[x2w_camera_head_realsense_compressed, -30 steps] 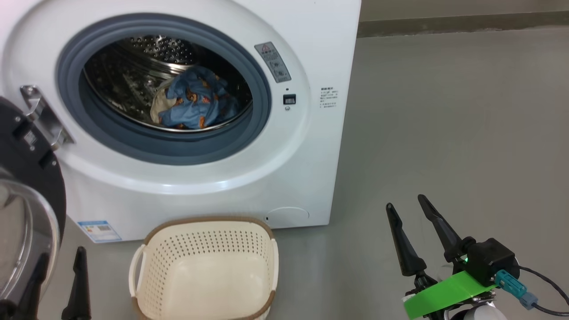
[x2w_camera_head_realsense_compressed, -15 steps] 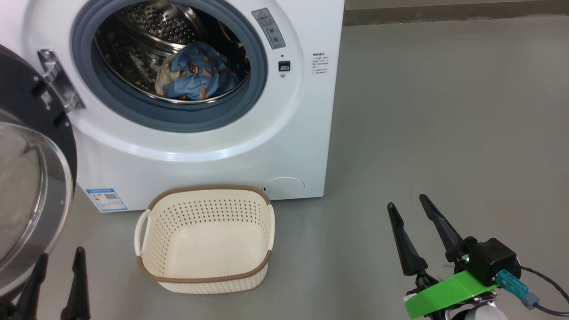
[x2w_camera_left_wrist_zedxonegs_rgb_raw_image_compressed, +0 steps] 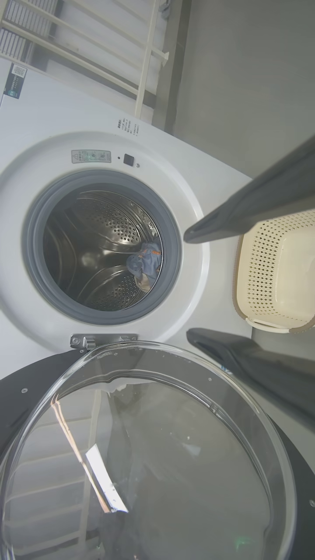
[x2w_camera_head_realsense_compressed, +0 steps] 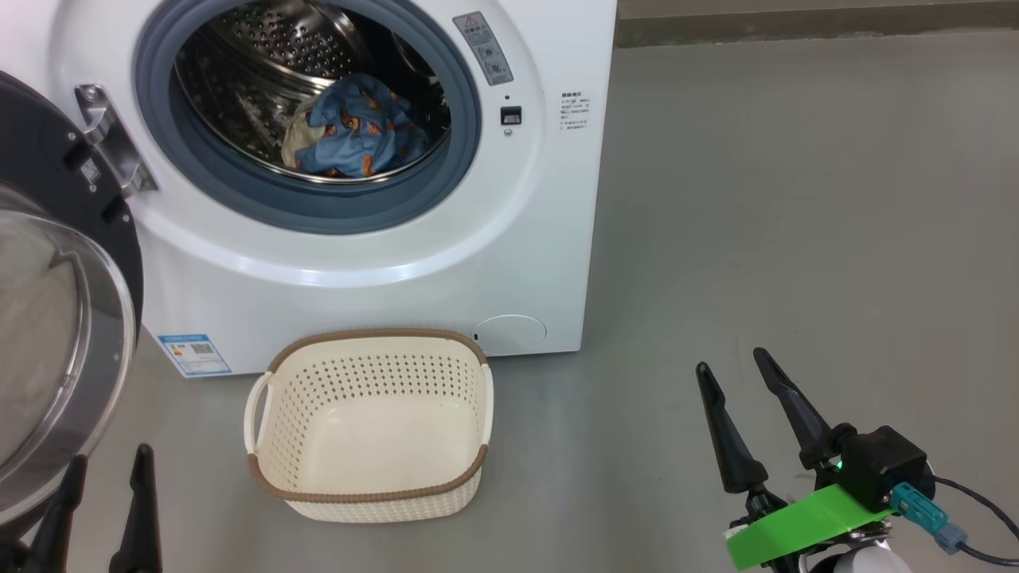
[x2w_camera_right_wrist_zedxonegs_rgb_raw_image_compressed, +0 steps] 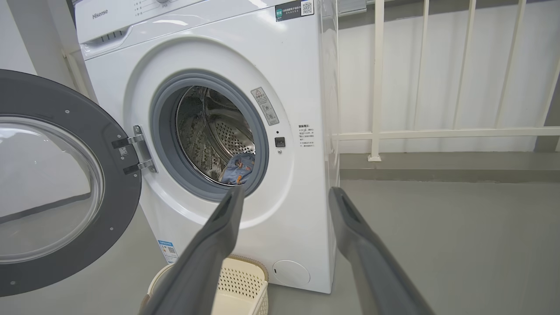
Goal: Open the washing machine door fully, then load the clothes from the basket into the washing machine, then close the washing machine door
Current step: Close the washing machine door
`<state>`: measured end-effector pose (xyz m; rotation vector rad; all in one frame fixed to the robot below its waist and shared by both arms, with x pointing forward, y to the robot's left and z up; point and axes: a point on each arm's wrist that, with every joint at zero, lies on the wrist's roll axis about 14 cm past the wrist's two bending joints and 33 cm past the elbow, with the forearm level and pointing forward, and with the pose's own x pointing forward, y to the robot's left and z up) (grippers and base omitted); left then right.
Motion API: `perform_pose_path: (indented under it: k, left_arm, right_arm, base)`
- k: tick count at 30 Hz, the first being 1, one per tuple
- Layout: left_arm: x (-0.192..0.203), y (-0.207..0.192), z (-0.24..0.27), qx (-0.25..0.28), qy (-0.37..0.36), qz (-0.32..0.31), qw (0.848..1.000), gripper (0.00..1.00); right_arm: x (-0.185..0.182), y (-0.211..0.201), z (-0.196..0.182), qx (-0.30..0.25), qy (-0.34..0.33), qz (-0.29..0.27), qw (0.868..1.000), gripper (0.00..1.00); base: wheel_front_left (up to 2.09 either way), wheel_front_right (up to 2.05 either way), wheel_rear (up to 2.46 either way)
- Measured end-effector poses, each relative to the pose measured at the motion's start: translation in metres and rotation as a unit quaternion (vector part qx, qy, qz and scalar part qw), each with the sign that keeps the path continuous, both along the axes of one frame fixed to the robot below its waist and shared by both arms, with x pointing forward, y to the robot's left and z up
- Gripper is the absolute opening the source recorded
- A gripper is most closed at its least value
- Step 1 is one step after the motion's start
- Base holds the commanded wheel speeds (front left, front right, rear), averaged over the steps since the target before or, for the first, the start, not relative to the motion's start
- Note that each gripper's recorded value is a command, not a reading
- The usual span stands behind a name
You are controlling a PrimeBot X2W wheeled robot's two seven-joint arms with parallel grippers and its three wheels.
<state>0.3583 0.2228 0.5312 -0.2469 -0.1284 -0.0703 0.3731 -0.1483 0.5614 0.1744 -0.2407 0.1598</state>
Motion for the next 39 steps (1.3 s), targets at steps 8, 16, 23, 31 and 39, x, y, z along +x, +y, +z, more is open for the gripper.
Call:
perform_pose_path:
  k: [8, 16, 23, 31, 39]
  left_arm:
    - [-0.001, 0.001, 0.0, 0.0, 0.001, 0.002, 1.0, 1.0]
    - [-0.003, 0.005, -0.003, 0.0, 0.005, 0.008, 1.0, 1.0]
    - [-0.007, 0.012, -0.006, 0.0, 0.009, 0.019, 1.0, 1.0]
    - [-0.019, 0.028, -0.009, 0.002, 0.014, 0.047, 0.999, 1.0]
    - [-0.039, 0.05, -0.01, 0.001, 0.015, 0.091, 0.996, 1.0]
  right_arm:
    - [0.001, 0.002, 0.0, 0.0, 0.0, 0.002, 1.0, 1.0]
    - [0.002, 0.004, -0.001, 0.0, 0.001, 0.006, 1.0, 1.0]
    - [0.005, 0.009, -0.001, 0.0, 0.001, 0.013, 1.0, 1.0]
    - [0.011, 0.025, -0.003, 0.0, 0.004, 0.036, 0.999, 1.0]
    - [0.017, 0.054, -0.007, -0.002, 0.011, 0.077, 0.997, 1.0]
  base:
    - [0.0, 0.0, 0.0]
    - [0.0, 0.0, 0.0]
    - [0.0, 0.0, 0.0]
    - [0.0, 0.0, 0.0]
    - [0.0, 0.0, 0.0]
